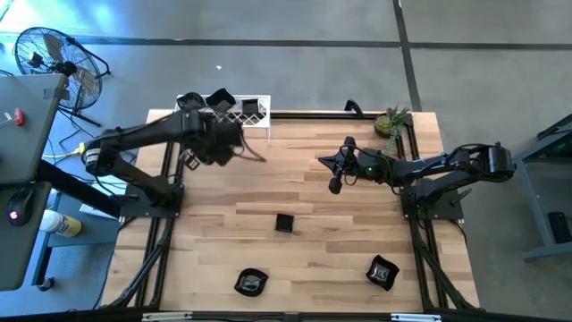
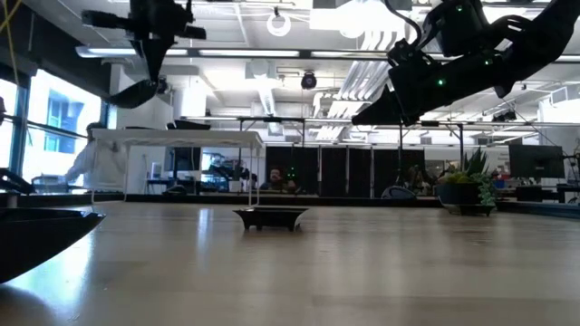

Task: Pick & Place Mini shaped plates
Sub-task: Stack the black leaf-shaped plate on top of the black leaf-shaped plate on the shelf

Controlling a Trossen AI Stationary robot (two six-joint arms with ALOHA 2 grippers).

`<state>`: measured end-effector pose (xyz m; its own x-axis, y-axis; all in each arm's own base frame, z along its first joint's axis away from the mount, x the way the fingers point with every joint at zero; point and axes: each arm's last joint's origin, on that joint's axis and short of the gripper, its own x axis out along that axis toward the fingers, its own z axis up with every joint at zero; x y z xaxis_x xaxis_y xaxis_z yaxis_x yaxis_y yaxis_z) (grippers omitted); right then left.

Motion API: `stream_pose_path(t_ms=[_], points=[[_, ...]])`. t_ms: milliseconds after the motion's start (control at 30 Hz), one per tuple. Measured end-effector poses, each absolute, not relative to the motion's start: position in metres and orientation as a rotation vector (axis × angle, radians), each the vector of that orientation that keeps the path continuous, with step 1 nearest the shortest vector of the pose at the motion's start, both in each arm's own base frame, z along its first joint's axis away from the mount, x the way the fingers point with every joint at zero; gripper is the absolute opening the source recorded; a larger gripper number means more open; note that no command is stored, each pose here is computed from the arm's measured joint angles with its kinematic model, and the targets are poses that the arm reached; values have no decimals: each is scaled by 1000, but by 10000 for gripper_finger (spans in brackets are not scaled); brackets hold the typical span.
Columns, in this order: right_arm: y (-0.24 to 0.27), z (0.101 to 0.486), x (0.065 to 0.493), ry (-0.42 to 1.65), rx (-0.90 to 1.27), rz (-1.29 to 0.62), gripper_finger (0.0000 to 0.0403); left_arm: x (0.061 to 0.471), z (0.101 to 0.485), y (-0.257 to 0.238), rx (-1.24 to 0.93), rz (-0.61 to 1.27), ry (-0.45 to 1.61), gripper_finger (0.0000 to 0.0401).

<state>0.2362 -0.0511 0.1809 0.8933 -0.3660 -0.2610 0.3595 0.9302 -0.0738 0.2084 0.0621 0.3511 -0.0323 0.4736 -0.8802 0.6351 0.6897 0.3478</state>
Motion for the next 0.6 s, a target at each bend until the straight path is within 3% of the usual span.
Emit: stream_pose_path(t_ms=[333, 600], points=[[-51, 181, 236, 275, -24, -376, 6, 186, 360, 118, 875, -21, 1798, 0], [-51, 181, 236, 275, -24, -376, 2, 175, 364, 155, 992, 29, 1859, 0]])
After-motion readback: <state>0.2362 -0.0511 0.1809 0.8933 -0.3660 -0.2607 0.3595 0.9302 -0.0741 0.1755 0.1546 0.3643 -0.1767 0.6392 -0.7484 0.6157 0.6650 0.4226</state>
